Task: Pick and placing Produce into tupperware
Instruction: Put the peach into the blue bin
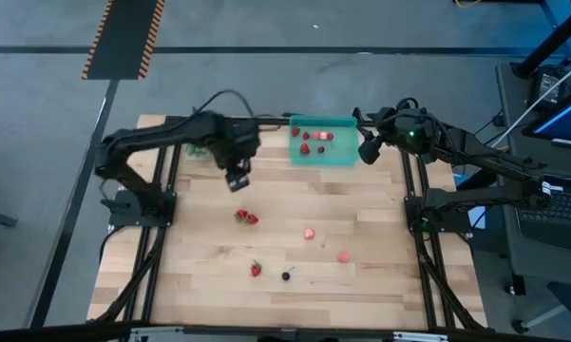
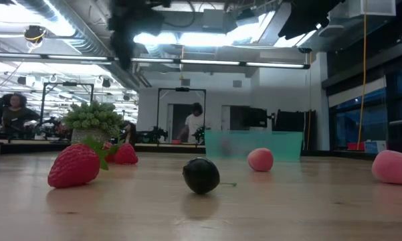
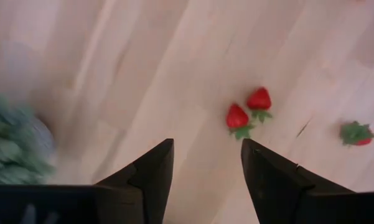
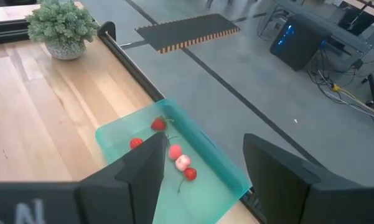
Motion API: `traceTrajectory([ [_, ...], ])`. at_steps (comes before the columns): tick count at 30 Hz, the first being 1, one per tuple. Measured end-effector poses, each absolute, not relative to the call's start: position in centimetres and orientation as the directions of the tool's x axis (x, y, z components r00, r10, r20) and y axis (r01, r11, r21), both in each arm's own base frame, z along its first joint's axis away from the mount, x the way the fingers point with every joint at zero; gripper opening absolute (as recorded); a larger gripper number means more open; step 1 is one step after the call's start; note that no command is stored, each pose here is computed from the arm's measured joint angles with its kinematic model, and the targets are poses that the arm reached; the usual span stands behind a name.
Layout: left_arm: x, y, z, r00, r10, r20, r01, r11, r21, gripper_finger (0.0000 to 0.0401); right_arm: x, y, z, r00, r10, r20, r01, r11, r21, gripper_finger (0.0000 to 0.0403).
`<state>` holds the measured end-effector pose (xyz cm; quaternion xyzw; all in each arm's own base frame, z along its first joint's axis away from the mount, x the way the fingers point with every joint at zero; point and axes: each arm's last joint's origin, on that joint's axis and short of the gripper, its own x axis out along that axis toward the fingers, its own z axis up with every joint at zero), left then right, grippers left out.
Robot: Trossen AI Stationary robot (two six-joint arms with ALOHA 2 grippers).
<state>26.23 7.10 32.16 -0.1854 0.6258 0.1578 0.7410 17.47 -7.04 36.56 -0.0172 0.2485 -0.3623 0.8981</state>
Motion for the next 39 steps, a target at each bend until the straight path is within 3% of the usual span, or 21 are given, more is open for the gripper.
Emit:
traceTrajectory([
  [7, 22.6, 3.2, 27.7, 0.183, -0.016, -0.983, -0.528, 0.842, -0.112, 0.0177, 17.4, -7.0, 36.5, 0.611, -0.658, -0.439, 0.641, 0.737, -0.214, 0.0218],
  [13, 21.6, 1.9, 25.5, 0.266, 0.014, -0.964, -0.502, 0.856, -0.126, 0.0177, 17.4, -7.0, 36.5, 0.611, -0.659, -0.439, 0.64, 0.737, -0.215, 0.0218],
  [21, 22.1, 3.8, 25.6, 0.364, 0.168, -0.916, -0.475, 0.879, -0.028, 0.0176, 17.6, -7.7, 37.4, 0.627, -0.692, -0.357, 0.634, 0.72, -0.282, 0.0218],
  [28, 22.2, 7.6, 26.1, 0.438, 0.262, -0.86, -0.601, 0.796, -0.063, 0.0176, 16.7, -10.7, 38.8, 0.549, -0.807, -0.216, 0.747, 0.59, -0.306, 0.0218],
  [34, 21.8, 8.9, 26.1, 0.439, 0.256, -0.861, -0.678, 0.724, -0.13, 0.0176, 15.7, -12.6, 39.5, 0.473, -0.869, -0.145, 0.822, 0.495, -0.283, 0.0218],
  [39, 22.0, 9.0, 26.3, 0.505, 0.159, -0.848, -0.671, 0.69, -0.27, 0.0176, 15.5, -12.8, 40.0, 0.477, -0.871, -0.115, 0.83, 0.49, -0.267, 0.0218],
])
